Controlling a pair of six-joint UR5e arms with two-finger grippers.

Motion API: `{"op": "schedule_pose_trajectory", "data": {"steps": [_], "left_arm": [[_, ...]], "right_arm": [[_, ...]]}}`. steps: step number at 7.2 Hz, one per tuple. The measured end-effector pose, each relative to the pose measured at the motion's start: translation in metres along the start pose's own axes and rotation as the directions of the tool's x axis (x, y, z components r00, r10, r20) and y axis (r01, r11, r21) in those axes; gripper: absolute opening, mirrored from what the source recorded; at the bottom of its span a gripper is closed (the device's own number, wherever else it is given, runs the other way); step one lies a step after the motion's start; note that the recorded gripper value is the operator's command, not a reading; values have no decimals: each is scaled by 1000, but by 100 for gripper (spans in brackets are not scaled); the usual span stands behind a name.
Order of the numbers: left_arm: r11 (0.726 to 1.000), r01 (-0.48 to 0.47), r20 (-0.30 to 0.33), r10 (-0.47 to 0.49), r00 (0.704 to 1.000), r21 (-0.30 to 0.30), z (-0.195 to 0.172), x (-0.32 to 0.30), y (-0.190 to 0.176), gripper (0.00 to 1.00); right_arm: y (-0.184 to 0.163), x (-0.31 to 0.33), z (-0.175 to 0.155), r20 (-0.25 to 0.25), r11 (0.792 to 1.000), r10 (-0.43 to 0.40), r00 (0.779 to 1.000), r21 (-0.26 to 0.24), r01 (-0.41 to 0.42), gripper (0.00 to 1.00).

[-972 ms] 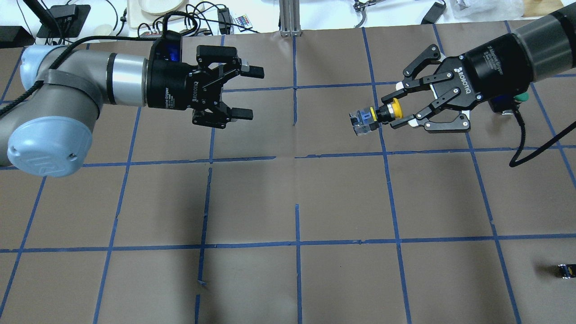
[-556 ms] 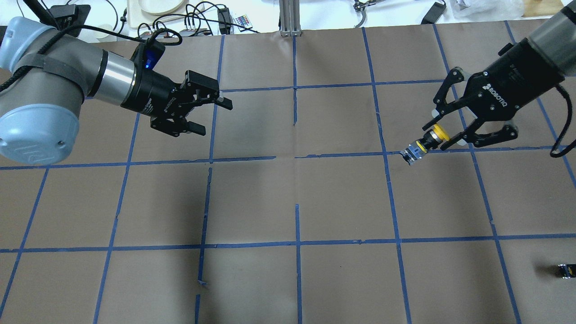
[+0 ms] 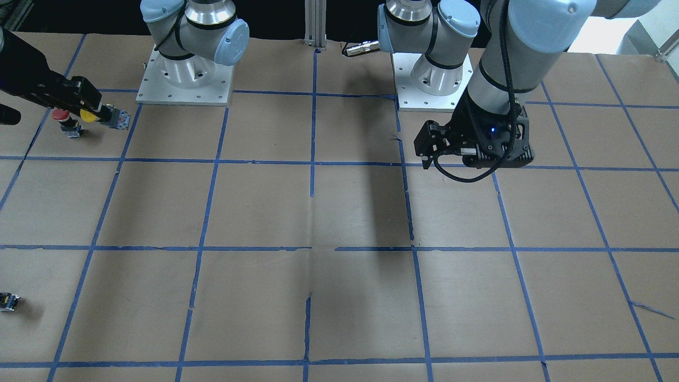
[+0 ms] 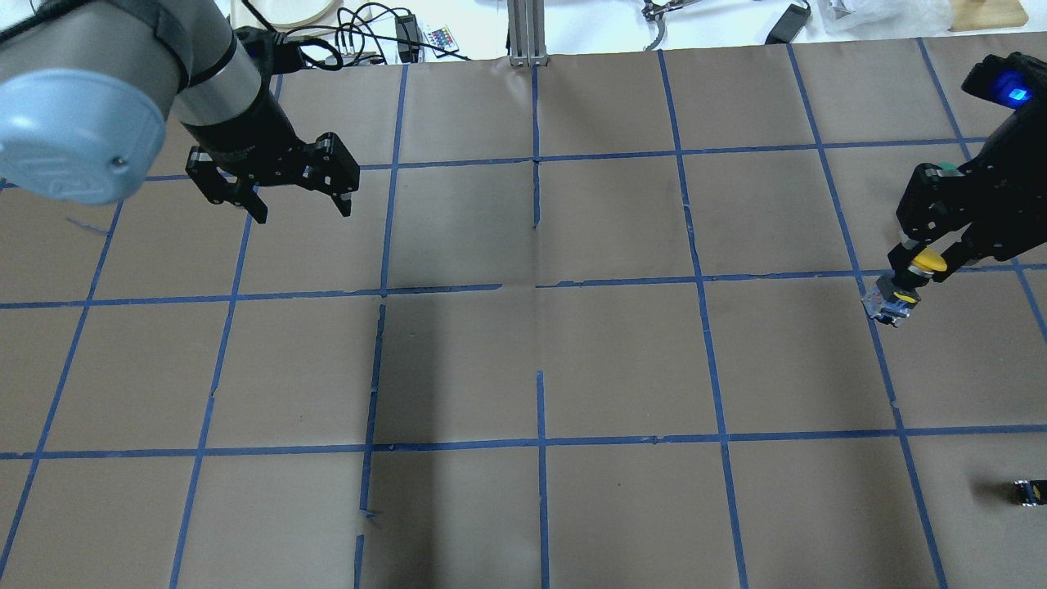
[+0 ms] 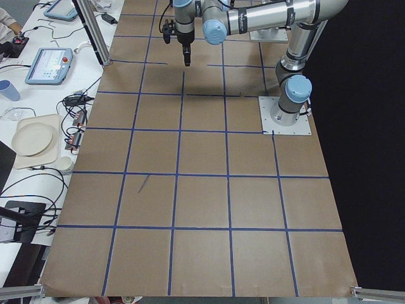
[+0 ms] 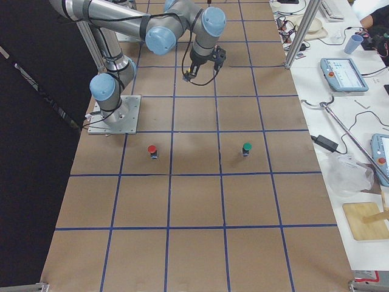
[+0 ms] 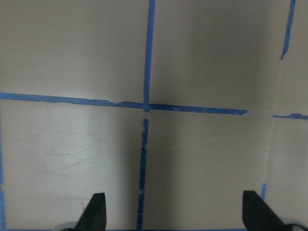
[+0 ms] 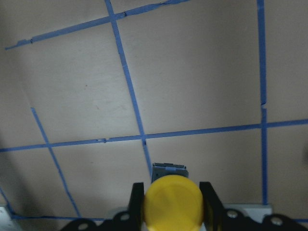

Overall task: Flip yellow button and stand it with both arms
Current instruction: 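Lower the yellow button upright onto the table with the right gripper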

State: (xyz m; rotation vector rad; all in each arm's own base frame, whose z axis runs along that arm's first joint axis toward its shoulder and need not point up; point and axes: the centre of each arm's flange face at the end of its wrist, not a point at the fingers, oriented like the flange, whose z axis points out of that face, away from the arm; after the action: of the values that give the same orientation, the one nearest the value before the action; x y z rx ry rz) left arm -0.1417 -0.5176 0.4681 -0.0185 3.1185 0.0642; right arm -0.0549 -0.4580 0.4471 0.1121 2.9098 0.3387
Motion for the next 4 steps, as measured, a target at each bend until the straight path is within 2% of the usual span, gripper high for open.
{"op": "schedule_pose_trajectory", "data": {"steps": [1,2,3,4], "left_arm": [[1000,-25,21,25,999,-7,-28,7,6,99],[998,-56,10,56,998,0,-40,7,9,100],[997,-80,-31,81,996,24,-43,-2,8,100],[996,-73,-70,77,995,52,-48,-15,6,100]], "right_arm": [[-4,11,1,-67,989,-150,986,-1,150,5],[-11,23,4,-112,960,-280,953,-9,281,5],[-16,42,11,-140,912,-406,903,-7,409,5],[-20,65,21,-170,838,-538,825,-5,545,4]]}}
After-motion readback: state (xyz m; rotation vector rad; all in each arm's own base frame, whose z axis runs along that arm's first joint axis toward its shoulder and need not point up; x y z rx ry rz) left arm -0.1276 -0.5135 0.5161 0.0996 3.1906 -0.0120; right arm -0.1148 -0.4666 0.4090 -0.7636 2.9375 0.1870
